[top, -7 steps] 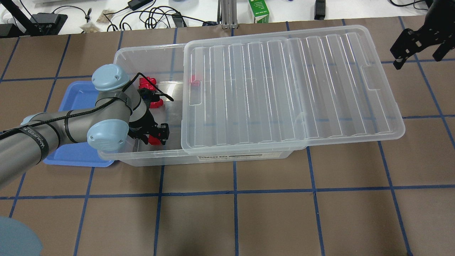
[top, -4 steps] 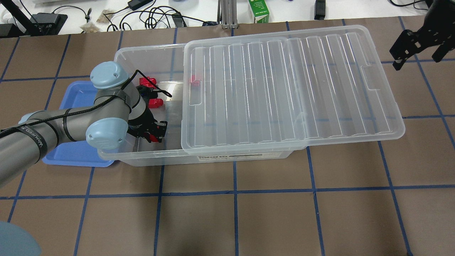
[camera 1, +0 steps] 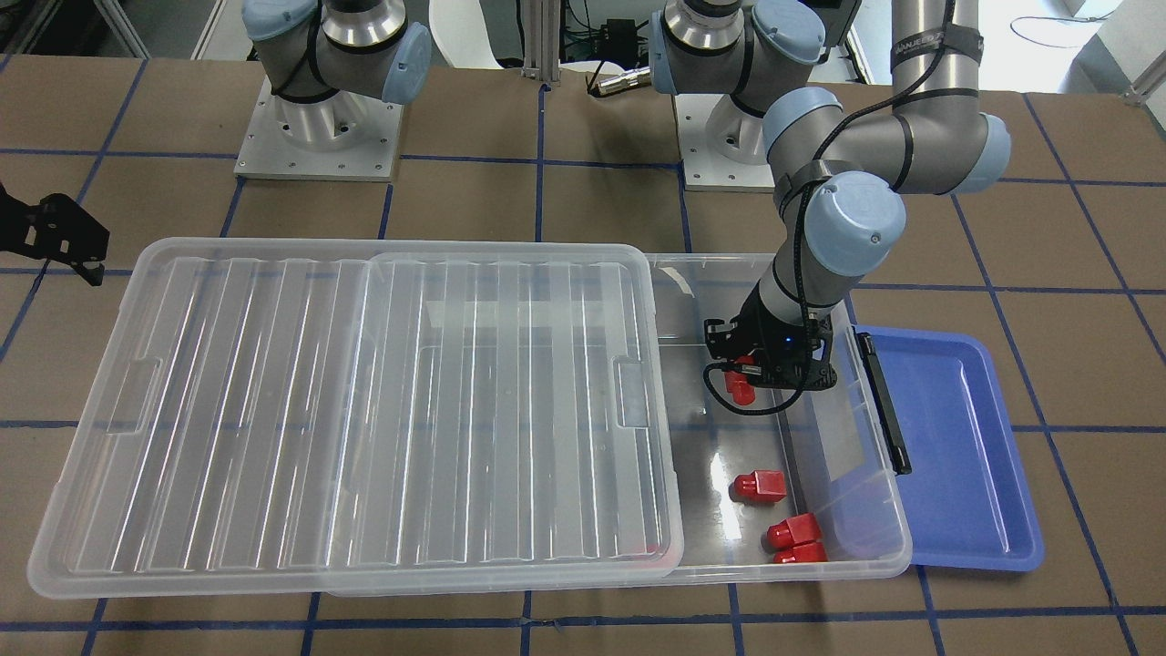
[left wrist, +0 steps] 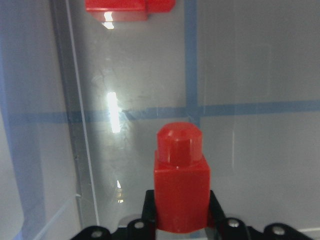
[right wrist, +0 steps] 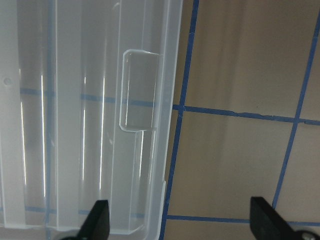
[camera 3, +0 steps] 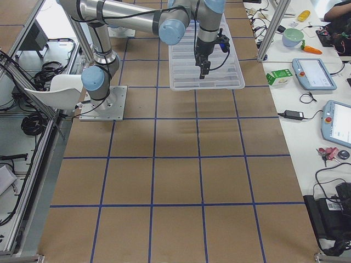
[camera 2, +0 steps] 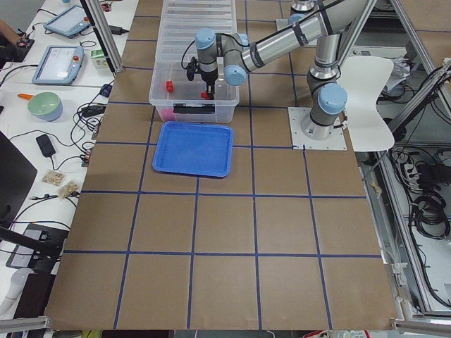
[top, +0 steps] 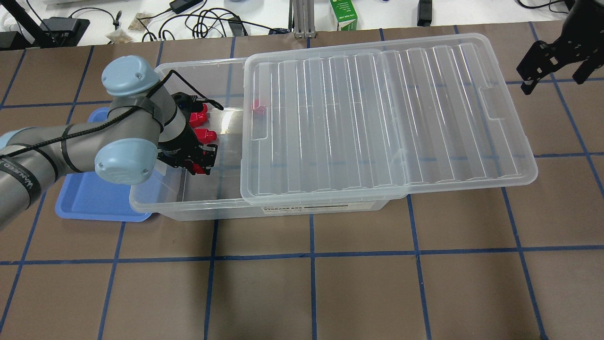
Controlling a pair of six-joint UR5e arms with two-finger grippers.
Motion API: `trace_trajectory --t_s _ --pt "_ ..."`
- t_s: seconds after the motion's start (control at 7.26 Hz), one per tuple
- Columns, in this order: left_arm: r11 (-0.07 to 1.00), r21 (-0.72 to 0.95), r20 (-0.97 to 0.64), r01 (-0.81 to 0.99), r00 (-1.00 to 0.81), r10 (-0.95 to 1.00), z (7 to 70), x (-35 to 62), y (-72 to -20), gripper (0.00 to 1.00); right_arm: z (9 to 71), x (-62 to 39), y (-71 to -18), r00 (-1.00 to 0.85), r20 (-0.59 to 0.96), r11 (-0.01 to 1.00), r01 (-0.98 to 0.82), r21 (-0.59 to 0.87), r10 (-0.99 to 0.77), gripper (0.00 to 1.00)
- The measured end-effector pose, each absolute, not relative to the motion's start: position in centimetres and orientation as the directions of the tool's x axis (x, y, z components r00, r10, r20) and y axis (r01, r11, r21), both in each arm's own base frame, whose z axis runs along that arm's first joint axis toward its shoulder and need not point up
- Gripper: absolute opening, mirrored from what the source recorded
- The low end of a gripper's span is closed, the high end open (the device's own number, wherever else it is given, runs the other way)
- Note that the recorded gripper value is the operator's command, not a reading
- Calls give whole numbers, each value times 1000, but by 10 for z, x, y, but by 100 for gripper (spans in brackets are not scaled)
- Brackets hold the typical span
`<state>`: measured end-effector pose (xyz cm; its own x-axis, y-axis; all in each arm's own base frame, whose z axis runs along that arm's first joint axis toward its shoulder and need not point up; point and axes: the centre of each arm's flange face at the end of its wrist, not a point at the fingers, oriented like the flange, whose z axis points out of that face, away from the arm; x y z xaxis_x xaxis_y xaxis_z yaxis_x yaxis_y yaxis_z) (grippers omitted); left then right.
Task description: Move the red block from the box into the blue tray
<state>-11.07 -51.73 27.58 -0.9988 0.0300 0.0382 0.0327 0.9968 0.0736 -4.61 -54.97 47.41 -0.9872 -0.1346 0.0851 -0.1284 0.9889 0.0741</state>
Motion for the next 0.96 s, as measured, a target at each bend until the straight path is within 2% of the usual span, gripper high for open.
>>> trace_trajectory --t_s 0.55,0.96 --pt "994 94 28 47 -999 45 412 -99 -525 12 472 -47 -550 -987 83 988 -128 81 -135 100" --pt "991 97 6 92 -996 92 433 -10 -534 12 470 -50 -550 -988 81 988 -125 85 -132 100"
